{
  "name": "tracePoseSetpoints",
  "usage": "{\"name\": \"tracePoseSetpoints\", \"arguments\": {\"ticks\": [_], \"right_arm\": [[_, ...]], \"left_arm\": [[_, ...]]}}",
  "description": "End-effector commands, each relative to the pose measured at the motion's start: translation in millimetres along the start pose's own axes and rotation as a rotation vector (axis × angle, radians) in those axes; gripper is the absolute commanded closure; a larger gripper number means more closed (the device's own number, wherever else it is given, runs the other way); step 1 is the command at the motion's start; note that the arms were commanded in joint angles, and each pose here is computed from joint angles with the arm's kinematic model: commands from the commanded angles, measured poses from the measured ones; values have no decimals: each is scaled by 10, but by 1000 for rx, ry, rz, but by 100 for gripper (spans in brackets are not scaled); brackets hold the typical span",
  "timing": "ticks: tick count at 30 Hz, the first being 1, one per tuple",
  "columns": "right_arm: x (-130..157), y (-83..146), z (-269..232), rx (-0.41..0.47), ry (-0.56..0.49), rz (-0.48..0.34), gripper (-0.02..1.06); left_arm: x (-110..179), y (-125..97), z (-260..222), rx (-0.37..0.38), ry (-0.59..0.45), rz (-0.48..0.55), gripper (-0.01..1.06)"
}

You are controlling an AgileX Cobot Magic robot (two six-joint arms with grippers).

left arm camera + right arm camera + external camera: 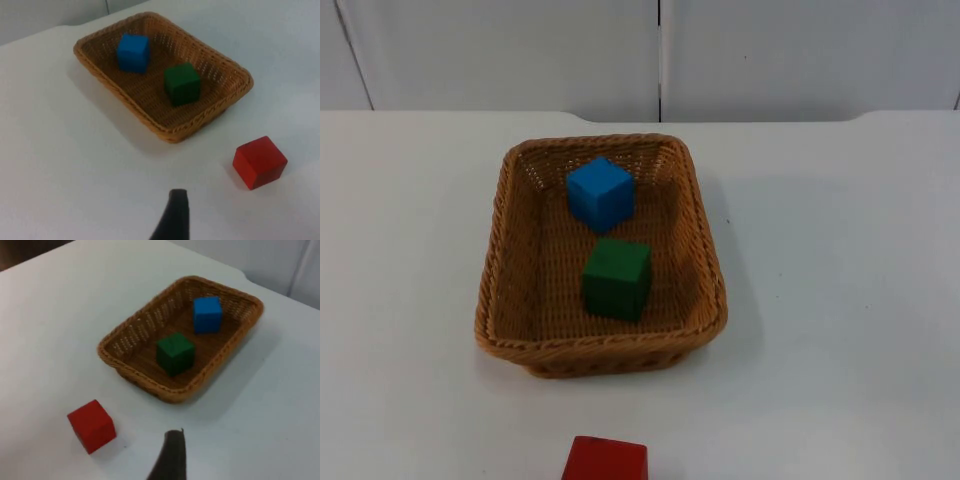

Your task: Pick up one cube with each hand and place exactly two cubes into the same basket, leaving the remaining cube outside.

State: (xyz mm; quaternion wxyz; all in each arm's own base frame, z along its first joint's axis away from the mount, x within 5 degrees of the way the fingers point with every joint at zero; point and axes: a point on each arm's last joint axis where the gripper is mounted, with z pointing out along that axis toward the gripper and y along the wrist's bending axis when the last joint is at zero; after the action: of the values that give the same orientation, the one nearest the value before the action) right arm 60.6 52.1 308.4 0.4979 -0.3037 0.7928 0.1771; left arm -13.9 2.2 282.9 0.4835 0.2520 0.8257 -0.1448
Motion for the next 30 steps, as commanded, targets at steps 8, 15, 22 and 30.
{"name": "tracePoseSetpoints", "arguments": {"ticks": [8, 15, 22, 30], "right_arm": [[237, 12, -371, 44, -3, 64, 33], [383, 33, -557, 52, -21, 99, 33], [513, 53, -655, 49, 10, 97, 33], [606, 63, -704, 48, 8, 93, 33]], "left_arm": [[24, 13, 70, -12, -11, -5, 30], [25, 23, 70, -23, -10, 1, 30], [25, 30, 69, -30, -10, 5, 30], [27, 62, 68, -66, -9, -17, 30]]}}
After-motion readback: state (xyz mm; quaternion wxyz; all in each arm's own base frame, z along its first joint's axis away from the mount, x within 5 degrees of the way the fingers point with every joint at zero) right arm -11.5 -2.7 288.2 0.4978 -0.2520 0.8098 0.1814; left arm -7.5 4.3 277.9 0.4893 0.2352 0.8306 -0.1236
